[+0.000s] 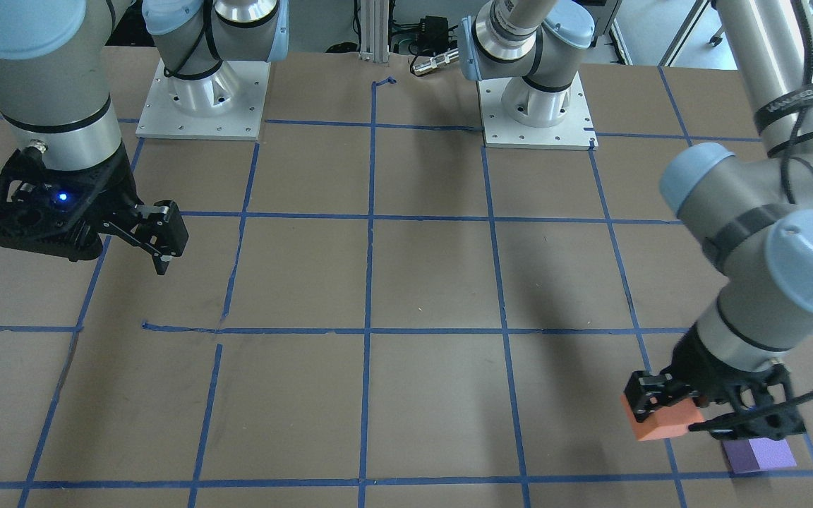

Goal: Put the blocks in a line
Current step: 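Carry the orange cube with the left gripper toward the purple block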

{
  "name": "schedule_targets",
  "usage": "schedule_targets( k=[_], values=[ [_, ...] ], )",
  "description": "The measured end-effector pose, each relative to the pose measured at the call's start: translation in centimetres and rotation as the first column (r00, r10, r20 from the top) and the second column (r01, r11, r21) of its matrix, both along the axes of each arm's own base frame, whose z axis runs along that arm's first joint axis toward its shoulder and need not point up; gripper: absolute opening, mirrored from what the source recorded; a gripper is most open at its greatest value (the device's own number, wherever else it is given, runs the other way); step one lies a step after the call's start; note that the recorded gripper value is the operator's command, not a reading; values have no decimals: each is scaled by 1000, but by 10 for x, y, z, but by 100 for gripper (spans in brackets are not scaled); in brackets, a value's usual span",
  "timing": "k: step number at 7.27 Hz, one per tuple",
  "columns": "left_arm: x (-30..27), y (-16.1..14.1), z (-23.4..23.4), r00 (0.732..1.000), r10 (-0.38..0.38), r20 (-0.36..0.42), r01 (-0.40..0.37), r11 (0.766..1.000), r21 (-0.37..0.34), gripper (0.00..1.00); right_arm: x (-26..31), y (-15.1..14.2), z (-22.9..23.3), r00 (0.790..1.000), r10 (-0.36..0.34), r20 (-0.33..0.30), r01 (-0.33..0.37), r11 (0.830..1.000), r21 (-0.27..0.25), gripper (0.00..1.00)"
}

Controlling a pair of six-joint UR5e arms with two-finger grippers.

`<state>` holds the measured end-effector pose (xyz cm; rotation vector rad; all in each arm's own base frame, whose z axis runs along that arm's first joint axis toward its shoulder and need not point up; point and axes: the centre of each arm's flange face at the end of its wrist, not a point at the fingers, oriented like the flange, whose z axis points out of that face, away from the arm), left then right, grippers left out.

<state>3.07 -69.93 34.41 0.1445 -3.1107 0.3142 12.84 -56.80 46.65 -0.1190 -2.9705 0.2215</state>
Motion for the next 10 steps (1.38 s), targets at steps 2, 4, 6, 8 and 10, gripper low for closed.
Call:
schedule_targets(
  k=[2,4,6,8,10],
  values=[
    [79,4,-9,1000,-3,-31,3,1000,-3,0,0,0,-1,1000,0,-1,0,1000,2,100],
    [150,16,-26,998,-56,-35,56,998,5,0,0,-1,-2,1000,0,-2,0,1000,4,100],
    [179,14,-53,994,-107,-31,108,994,26,0,0,-1,-2,1000,0,-1,0,1000,3,100],
    [190,4,-87,988,-155,-14,155,987,32,0,0,0,-1,1000,0,0,0,1000,0,100],
    [195,5,-93,986,-162,28,161,986,51,0,2,5,6,1000,5,11,-4,1000,-8,100]
  ],
)
